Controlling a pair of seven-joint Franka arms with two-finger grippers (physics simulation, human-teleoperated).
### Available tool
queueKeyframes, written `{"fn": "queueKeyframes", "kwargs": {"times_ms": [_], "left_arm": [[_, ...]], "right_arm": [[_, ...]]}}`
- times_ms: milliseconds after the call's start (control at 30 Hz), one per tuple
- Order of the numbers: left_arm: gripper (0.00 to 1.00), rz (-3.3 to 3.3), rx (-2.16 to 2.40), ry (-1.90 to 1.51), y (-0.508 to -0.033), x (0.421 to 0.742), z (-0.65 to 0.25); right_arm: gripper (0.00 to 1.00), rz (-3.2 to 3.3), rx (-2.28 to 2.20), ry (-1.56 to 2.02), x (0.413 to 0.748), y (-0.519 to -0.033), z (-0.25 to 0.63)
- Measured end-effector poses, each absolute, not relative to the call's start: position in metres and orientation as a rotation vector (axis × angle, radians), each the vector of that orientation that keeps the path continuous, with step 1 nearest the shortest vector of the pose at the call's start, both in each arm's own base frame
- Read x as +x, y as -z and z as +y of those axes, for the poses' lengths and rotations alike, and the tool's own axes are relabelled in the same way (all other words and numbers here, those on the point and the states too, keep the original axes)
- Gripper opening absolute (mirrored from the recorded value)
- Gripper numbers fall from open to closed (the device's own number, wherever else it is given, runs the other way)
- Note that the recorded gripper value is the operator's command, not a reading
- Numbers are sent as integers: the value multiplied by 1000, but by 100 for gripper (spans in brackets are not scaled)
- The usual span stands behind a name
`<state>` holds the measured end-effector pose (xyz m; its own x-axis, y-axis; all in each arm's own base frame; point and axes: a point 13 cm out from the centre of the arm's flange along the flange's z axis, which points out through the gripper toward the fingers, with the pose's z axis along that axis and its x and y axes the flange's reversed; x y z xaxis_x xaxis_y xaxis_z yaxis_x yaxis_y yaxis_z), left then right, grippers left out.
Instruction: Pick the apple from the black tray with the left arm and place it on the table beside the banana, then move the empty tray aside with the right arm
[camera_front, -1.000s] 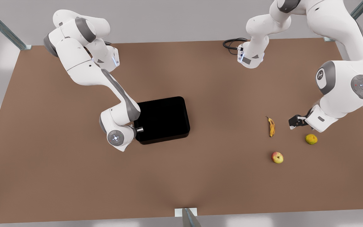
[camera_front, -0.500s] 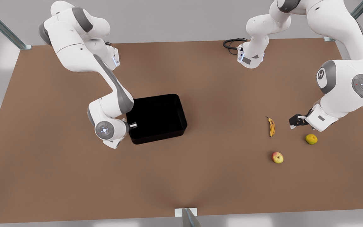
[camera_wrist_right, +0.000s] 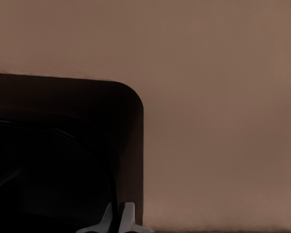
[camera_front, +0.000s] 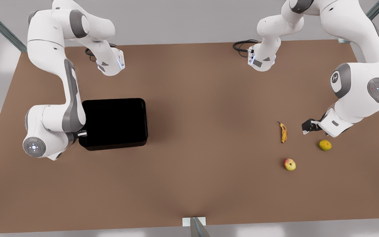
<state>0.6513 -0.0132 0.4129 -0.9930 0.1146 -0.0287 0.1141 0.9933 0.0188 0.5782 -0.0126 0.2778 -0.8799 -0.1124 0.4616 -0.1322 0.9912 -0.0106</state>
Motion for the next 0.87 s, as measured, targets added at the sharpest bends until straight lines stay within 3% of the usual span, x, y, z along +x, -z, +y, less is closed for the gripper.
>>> {"fn": "queueKeyframes", "kwargs": {"times_ms": [167,400,433,467,500,600,733,867], "left_arm": [[100,3106,186,-26,-413,651,-14],[100,3104,192,-27,-414,651,-14],[100,3104,192,-27,-414,651,-14],[100,3104,193,-27,-414,651,-14],[100,3104,194,-27,-415,651,-14],[100,3102,196,-28,-416,650,-15],[100,3100,200,-26,-418,651,-16],[100,3088,234,-20,-419,656,-31]], "right_arm": [[17,-2598,222,-69,572,-252,-76],[17,-2567,369,-69,584,-166,-126],[57,-2573,397,-68,587,-161,-128],[87,-2579,423,-69,590,-159,-129],[100,-2587,448,-69,593,-159,-129],[100,-2704,517,-30,611,-227,-116],[100,-2936,746,24,636,-414,-38],[100,-2906,824,91,621,-446,5]]}}
